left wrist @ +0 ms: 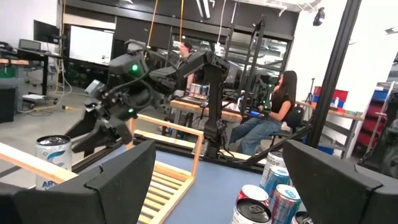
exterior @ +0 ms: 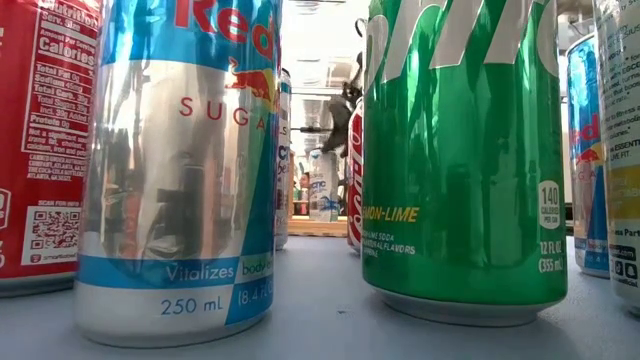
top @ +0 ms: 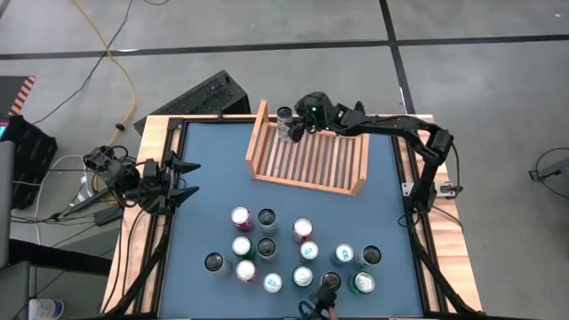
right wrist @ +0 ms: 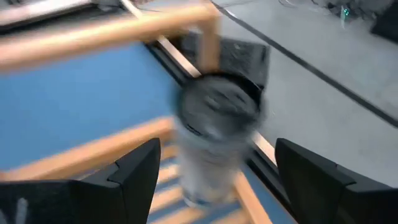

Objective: Place canned beverage on shelf
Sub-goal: Put the white blue soda can on the shelf

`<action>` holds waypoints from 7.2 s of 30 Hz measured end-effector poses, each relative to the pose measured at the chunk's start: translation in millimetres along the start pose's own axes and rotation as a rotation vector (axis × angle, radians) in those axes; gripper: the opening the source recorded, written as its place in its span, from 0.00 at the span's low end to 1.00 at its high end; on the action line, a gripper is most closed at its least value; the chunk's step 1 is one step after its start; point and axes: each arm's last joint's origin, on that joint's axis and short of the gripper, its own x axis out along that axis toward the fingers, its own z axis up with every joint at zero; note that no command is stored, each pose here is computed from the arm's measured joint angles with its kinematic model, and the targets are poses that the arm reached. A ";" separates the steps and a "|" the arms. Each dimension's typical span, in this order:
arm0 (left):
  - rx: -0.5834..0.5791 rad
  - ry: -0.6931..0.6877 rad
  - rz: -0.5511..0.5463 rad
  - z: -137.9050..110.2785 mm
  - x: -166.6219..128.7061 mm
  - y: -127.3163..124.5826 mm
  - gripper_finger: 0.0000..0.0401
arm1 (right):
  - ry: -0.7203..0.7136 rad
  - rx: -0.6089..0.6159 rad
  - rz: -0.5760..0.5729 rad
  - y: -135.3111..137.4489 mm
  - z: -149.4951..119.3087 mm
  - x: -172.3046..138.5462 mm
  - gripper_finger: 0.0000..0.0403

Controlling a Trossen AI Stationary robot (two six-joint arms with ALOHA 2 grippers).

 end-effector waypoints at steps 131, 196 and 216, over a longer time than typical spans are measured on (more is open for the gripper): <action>0.039 0.015 0.021 -1.6 0.0 0.5 0.85 | -0.206 -0.019 0.185 8.0 -16.9 64.1 0.57; 0.054 0.029 0.014 -3.4 -0.1 0.3 0.85 | -0.218 -0.122 0.401 -27.4 -21.9 72.2 0.57; 0.072 0.028 0.017 -3.3 -0.1 0.4 0.85 | -0.164 -0.098 0.363 -31.4 -16.3 73.2 0.57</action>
